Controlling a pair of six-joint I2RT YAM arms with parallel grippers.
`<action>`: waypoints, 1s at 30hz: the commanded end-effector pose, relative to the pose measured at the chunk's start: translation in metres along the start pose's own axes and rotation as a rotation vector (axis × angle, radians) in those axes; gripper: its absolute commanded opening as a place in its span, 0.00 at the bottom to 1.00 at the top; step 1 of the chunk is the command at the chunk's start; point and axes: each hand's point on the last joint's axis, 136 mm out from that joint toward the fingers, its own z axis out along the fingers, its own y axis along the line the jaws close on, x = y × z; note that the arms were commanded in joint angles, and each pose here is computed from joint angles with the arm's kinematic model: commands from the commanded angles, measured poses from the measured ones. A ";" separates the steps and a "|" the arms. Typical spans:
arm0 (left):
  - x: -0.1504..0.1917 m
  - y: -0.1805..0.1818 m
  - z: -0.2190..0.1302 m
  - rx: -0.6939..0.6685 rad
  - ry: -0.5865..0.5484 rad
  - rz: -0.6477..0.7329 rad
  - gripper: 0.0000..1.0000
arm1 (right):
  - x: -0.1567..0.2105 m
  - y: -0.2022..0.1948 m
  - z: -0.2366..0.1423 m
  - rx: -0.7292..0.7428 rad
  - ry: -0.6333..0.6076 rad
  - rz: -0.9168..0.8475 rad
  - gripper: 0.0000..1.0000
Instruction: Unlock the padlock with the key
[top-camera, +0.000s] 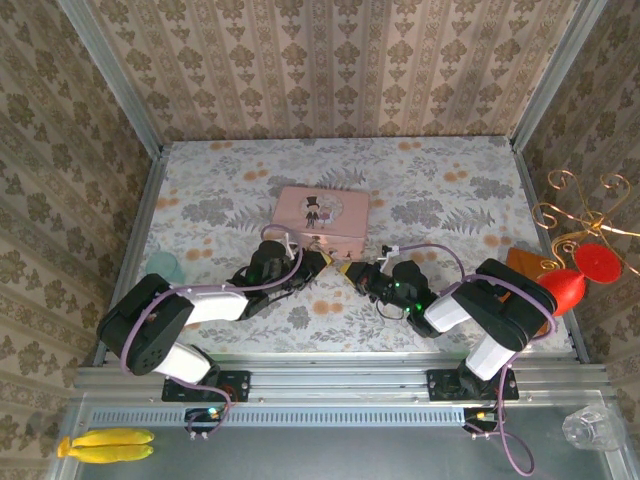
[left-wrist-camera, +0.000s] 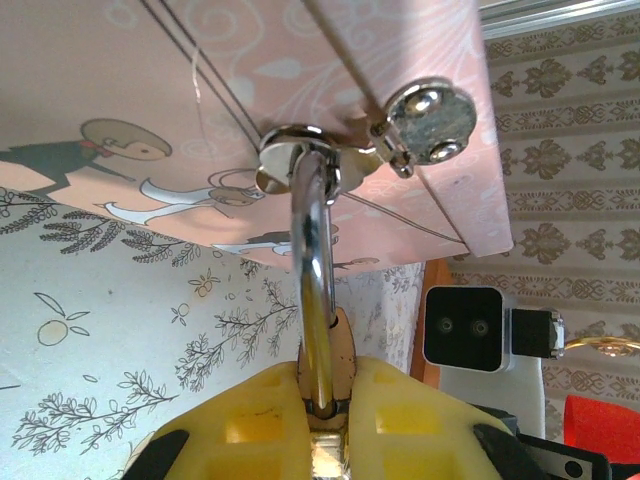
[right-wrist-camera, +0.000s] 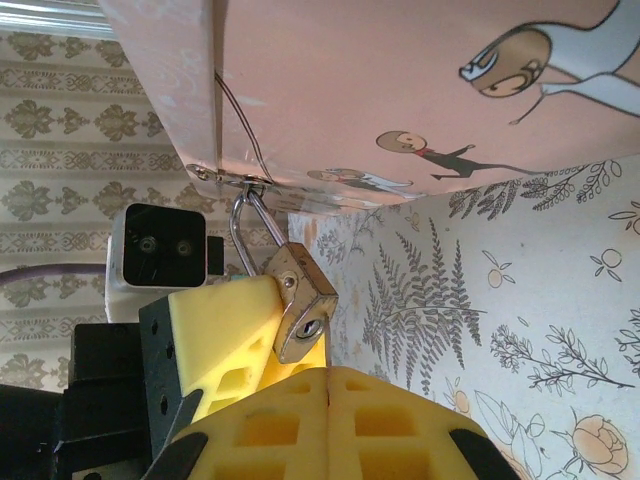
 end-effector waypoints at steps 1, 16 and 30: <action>-0.006 -0.044 -0.008 0.146 -0.032 0.059 0.00 | -0.005 0.014 -0.001 -0.055 -0.018 -0.007 0.00; -0.004 -0.045 -0.004 0.150 -0.021 0.063 0.00 | -0.001 0.024 0.001 -0.083 0.013 -0.029 0.00; 0.002 -0.057 -0.003 0.185 -0.007 0.050 0.00 | -0.005 0.020 -0.001 -0.072 -0.016 -0.014 0.00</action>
